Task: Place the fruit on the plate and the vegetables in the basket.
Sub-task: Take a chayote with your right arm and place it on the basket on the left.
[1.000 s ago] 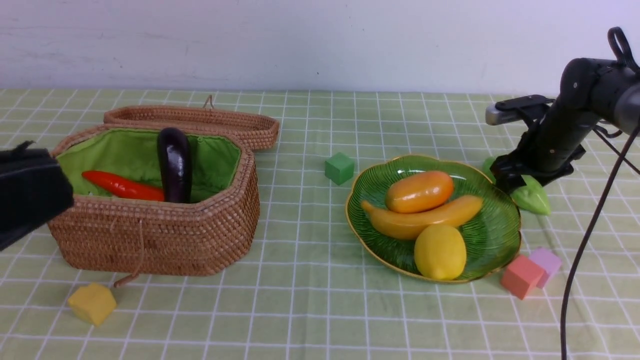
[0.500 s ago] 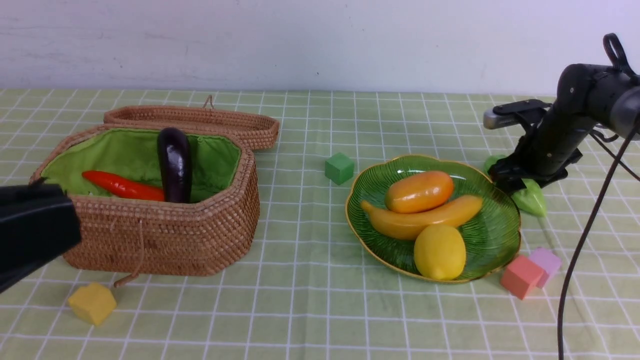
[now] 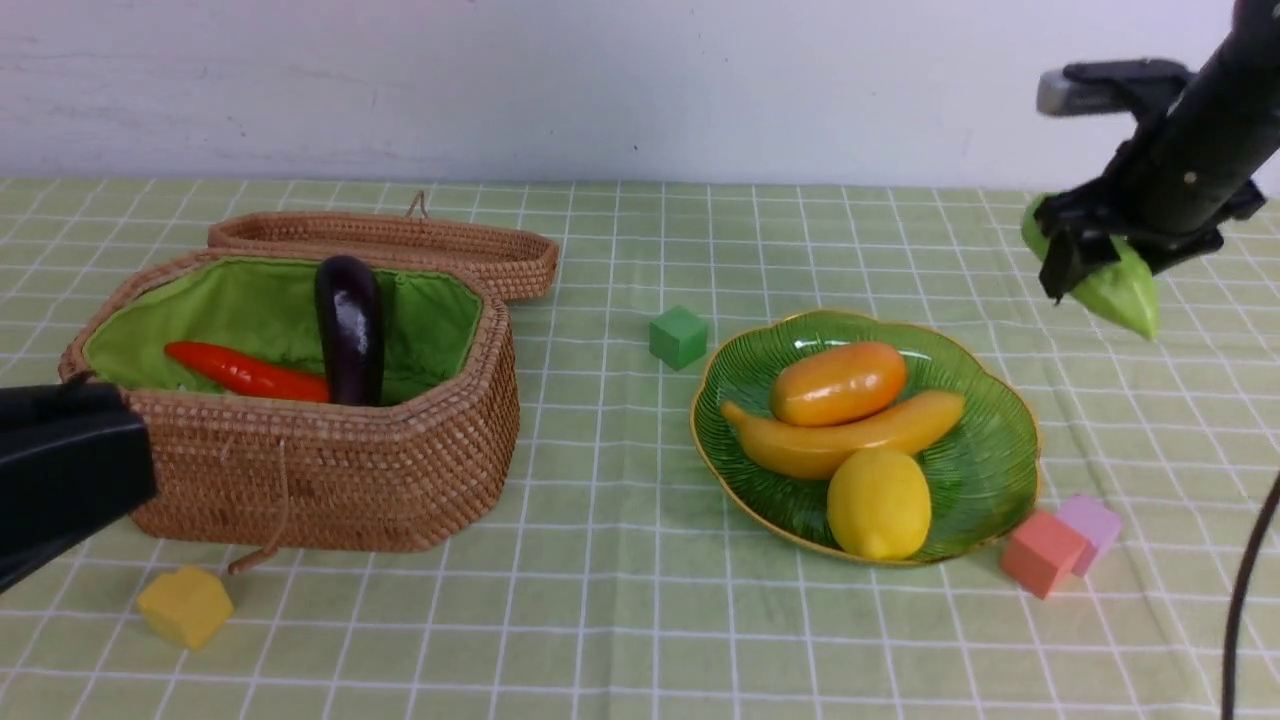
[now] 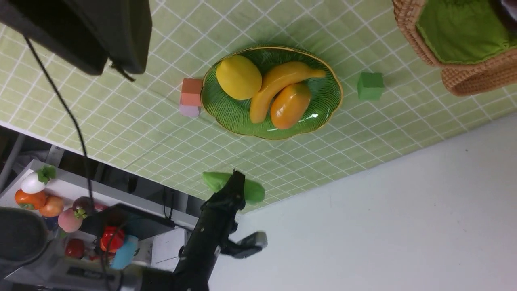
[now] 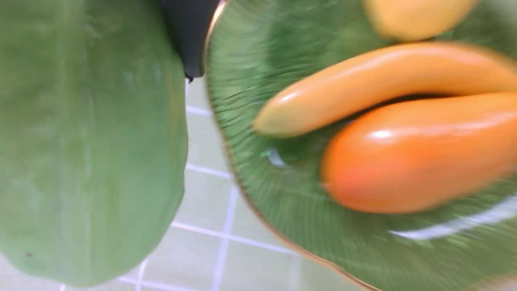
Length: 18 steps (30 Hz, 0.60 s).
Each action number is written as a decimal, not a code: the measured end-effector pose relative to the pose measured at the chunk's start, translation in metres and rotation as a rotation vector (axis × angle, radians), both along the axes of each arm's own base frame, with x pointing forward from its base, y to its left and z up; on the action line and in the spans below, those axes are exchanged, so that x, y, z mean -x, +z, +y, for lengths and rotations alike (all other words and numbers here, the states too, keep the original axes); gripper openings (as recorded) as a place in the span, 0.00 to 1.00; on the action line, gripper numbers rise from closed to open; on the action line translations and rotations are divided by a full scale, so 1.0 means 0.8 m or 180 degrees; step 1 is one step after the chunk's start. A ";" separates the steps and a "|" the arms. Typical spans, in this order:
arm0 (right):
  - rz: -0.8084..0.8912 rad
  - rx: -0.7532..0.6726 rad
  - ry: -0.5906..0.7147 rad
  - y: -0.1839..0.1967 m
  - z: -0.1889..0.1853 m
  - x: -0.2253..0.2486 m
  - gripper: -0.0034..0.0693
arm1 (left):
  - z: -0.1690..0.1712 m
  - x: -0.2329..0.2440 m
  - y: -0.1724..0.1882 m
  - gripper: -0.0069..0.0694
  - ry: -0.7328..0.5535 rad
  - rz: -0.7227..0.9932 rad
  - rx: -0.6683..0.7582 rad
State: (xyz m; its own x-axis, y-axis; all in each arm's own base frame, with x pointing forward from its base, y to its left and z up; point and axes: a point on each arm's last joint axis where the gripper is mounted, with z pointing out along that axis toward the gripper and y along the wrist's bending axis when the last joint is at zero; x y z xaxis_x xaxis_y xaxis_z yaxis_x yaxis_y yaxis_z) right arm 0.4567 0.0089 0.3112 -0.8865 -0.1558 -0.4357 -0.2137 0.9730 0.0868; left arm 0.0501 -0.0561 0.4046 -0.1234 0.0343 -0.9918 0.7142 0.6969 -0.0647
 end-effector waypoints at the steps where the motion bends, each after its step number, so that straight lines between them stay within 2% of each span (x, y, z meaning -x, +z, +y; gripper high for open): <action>1: -0.0073 -0.0080 0.0024 0.015 0.007 0.007 0.68 | 0.000 0.000 -0.001 0.18 0.0013 0.0000 -0.0030; 5: -0.0321 -0.0336 0.0288 0.067 0.062 0.037 0.68 | 0.006 -0.005 -0.005 0.18 0.0225 0.0129 -0.0078; 9: -0.0477 -0.0521 0.0933 0.102 0.163 0.082 0.68 | 0.020 -0.015 -0.009 0.18 0.0726 0.0257 -0.0074; 12: -0.0719 -0.0673 0.1409 0.116 0.237 0.113 0.68 | 0.034 -0.022 -0.012 0.18 0.1166 0.0353 -0.0083; 13: -0.0805 -0.0728 0.1579 0.118 0.264 0.124 0.68 | 0.039 -0.024 -0.014 0.18 0.1195 0.0394 -0.0062; 15: -0.0940 -0.0801 0.1747 0.118 0.295 0.135 0.68 | 0.047 -0.026 -0.015 0.18 0.1571 0.0464 -0.0075; 18: -0.1399 -0.1042 0.2076 0.111 0.376 0.160 0.68 | 0.062 -0.029 -0.019 0.18 0.2052 0.0610 -0.0019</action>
State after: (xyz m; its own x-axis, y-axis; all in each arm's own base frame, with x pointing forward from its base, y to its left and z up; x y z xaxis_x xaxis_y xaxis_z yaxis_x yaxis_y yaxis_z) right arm 0.3286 0.3093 0.3999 -0.4028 -0.3828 -0.8314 -0.8029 0.5838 0.1202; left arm 0.0736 -0.0062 0.3895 -0.2948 -0.0997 -0.9503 0.1313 0.9809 -0.1436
